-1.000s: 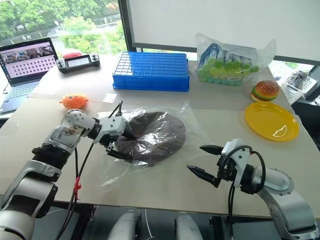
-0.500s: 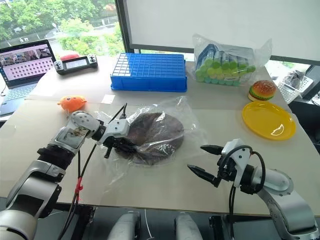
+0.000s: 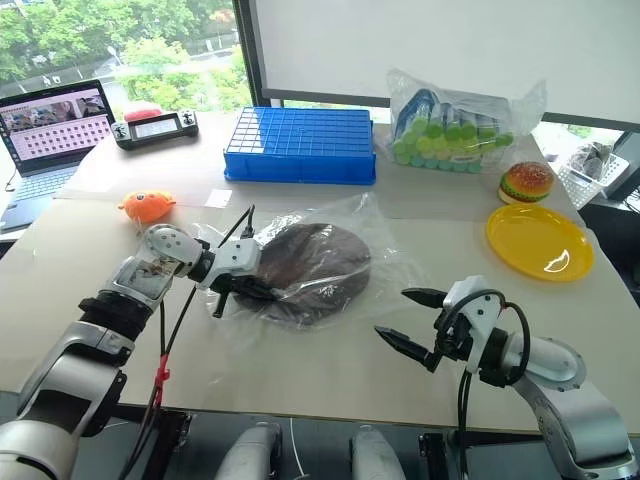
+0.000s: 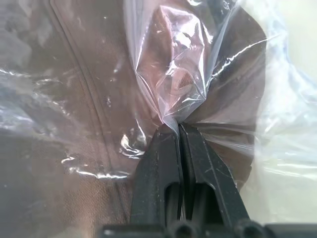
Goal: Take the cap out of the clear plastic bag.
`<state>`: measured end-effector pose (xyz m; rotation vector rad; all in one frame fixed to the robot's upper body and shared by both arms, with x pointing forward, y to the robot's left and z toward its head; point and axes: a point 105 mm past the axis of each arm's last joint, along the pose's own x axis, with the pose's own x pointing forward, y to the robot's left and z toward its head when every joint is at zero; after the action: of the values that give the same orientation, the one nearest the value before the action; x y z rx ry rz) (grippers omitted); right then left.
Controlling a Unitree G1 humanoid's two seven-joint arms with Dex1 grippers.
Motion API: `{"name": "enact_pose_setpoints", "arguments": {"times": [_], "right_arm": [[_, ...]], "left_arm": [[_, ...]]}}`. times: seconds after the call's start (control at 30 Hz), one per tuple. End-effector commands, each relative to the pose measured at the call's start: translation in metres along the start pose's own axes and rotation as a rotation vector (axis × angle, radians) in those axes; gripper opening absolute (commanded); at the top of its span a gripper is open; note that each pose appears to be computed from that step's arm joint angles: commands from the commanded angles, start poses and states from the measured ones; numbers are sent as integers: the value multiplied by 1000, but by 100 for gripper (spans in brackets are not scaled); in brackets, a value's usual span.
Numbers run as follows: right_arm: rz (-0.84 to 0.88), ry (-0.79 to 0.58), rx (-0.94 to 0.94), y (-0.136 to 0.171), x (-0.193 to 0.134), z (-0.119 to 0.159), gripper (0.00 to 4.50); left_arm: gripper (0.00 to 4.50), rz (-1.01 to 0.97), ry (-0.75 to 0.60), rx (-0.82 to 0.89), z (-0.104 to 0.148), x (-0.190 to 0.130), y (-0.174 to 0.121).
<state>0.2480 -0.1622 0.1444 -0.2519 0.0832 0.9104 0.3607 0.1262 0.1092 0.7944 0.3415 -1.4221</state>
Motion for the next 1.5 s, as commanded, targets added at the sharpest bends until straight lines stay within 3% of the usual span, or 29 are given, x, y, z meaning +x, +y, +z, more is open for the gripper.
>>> {"name": "enact_pose_setpoints", "arguments": {"times": [0.03, 0.2, 0.3, 0.43, 0.6, 0.87, 1.07, 1.23, 1.3, 1.4, 1.5], "right_arm": [[8, -27, -14, -2, 1, 9, 450], [6, -118, 37, -12, -6, 24, 450], [-4, -163, 55, -19, -9, 32, 450], [-62, -156, 46, -32, -12, 29, 450], [-91, -153, 50, -35, -12, 25, 450], [-119, -132, 53, -33, -9, 16, 450], [-128, -127, 53, -34, -9, 15, 450], [-129, -124, 52, -34, -6, 14, 450], [-127, -122, 55, -33, -5, 13, 450], [-123, -116, 59, -32, -4, 11, 450], [-119, -113, 63, -32, -2, 10, 450]], "left_arm": [[2, 74, 82, 70, -18, -13, 15], [2, 68, 160, 318, -10, -34, 28], [2, 41, 142, 434, -2, -37, 26], [2, -54, 150, 776, 11, -36, 12], [2, -57, 78, 1032, 31, -40, 4], [2, 27, 74, 1130, 44, -41, 13], [2, 40, -11, 1283, 50, -42, 1], [2, 151, 149, 1373, 23, -41, 25], [2, 301, 217, 1308, 22, -45, 46], [2, 447, 297, 1081, 17, -49, 68], [2, 514, 224, 762, 23, -48, 78]]}}
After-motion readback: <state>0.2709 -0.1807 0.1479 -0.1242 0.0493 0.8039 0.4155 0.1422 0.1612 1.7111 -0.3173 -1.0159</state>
